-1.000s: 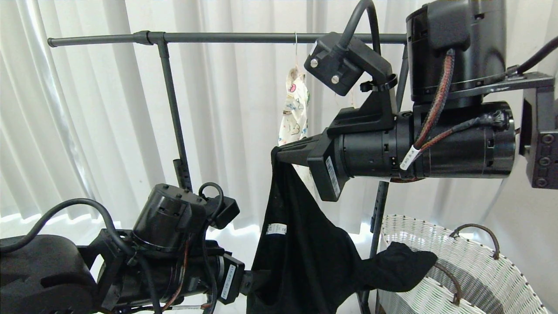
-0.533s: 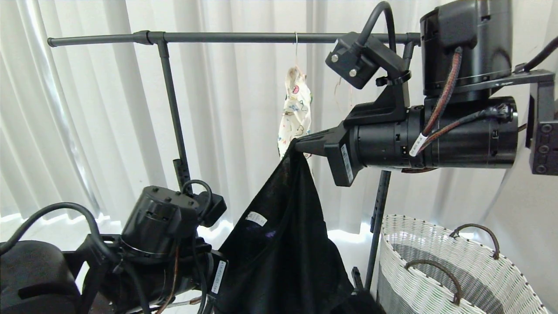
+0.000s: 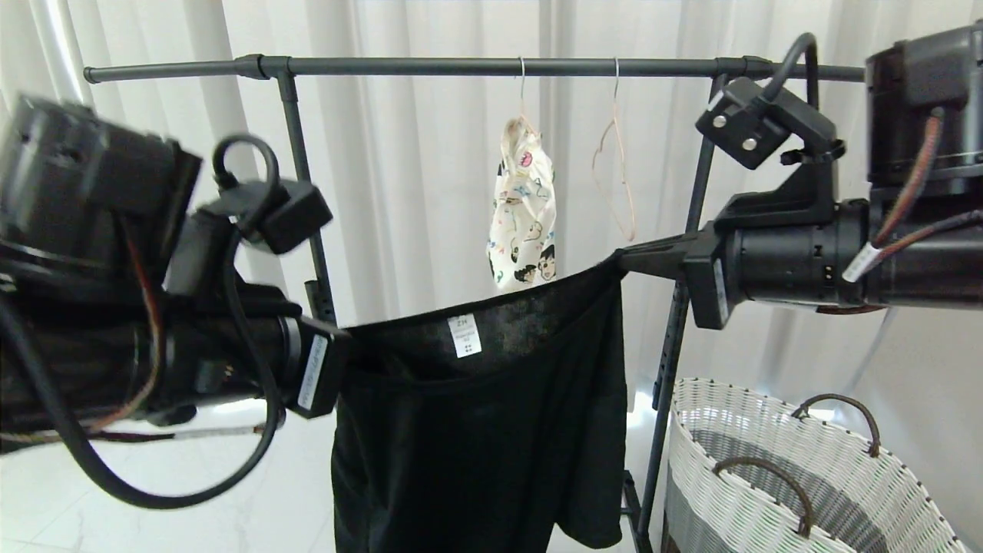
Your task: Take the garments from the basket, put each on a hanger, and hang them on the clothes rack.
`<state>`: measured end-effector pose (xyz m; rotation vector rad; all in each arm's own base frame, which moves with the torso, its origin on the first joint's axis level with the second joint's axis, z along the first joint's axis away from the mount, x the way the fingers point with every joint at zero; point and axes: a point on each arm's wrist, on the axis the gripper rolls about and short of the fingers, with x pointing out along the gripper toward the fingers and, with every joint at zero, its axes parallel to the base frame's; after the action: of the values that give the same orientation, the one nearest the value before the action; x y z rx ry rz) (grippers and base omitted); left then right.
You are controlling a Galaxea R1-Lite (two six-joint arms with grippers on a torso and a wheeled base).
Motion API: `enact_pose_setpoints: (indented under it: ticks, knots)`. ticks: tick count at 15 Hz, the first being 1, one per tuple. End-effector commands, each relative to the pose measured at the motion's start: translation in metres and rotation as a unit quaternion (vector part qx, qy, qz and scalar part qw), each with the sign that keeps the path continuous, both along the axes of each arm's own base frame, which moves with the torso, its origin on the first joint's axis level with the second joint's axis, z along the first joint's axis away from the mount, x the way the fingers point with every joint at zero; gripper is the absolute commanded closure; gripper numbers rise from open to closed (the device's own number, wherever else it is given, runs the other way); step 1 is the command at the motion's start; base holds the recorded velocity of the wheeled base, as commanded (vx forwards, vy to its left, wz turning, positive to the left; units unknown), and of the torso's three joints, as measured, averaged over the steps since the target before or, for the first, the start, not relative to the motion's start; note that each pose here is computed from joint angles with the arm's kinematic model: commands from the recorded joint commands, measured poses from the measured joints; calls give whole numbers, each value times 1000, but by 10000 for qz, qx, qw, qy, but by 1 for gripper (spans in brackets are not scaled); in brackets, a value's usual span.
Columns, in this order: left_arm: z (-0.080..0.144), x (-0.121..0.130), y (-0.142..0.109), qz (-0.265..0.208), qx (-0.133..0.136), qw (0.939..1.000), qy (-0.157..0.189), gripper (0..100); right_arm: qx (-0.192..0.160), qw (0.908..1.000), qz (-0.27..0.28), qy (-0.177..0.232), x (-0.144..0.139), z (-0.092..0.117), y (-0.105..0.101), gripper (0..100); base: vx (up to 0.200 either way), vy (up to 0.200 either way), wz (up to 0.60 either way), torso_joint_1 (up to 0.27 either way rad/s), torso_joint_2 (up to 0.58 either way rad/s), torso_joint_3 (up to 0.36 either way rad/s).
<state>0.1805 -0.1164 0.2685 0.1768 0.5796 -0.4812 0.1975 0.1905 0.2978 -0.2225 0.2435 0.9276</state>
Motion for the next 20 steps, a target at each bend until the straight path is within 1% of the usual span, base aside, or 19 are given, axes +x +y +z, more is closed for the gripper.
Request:
enact_pose_setpoints:
  ticks: [1, 2, 3, 4, 5, 6, 9, 11, 15, 17, 18, 20]
  knots:
    - [53, 2, -5, -300, 54, 9981, -532, 100, 113, 9998, -138, -126, -26, 5, -33, 100, 0, 0, 0, 0, 0, 0]
    - [61, 1, -5, -444, 228, 9958, -773, 100, 169, 9995, -207, -190, -29, 9, -40, 100, 0, 0, 0, 0, 0, 0]
    - [65, 1, -4, -514, 353, 9938, -925, 100, 203, 9992, -268, -231, -29, 12, -43, 100, 0, 0, 0, 0, 0, 0]
    - [71, -1, -3, -586, 553, 9898, -1171, 100, 293, 9982, -379, -359, -28, 19, -50, 100, 0, 0, 0, 0, 0, 0]
    - [72, -2, -2, -601, 584, 9892, -1203, 100, 366, 9974, -425, -448, -27, 24, -51, 100, 0, 0, 0, 0, 0, 0]
    - [74, -5, -1, -619, 555, 9887, -1250, 100, 478, 9960, -470, -583, -26, 33, -53, 100, 0, 0, 0, 0, 0, 0]
    - [78, -12, -1, -705, 476, 9874, -1332, 100, 672, 9933, -470, -810, -27, 50, -54, 100, 0, 0, 0, 0, 0, 0]
    - [81, -17, -1, -770, 392, 9859, -1435, 100, 721, 9925, -469, -868, -27, 55, -54, 100, 0, 0, 0, 0, 0, 0]
    - [87, -19, -4, -836, 225, 9818, -1691, 100, 736, 9918, -463, -931, -29, 58, -56, 100, 0, 0, 0, 0, 0, 0]
    - [86, -19, -6, -859, 215, 9812, -1714, 100, 727, 9920, -463, -920, -30, 58, -57, 100, 0, 0, 0, 0, 0, 0]
    - [86, -18, -6, -859, 215, 9812, -1714, 100, 717, 9922, -463, -908, -33, 58, -59, 100, 0, 0, 0, 0, 0, 0]
    - [88, -14, -10, -839, 129, 9791, -1847, 100, 642, 9937, -433, -812, -44, 60, -67, 100, 0, 0, 0, 0, 0, 0]
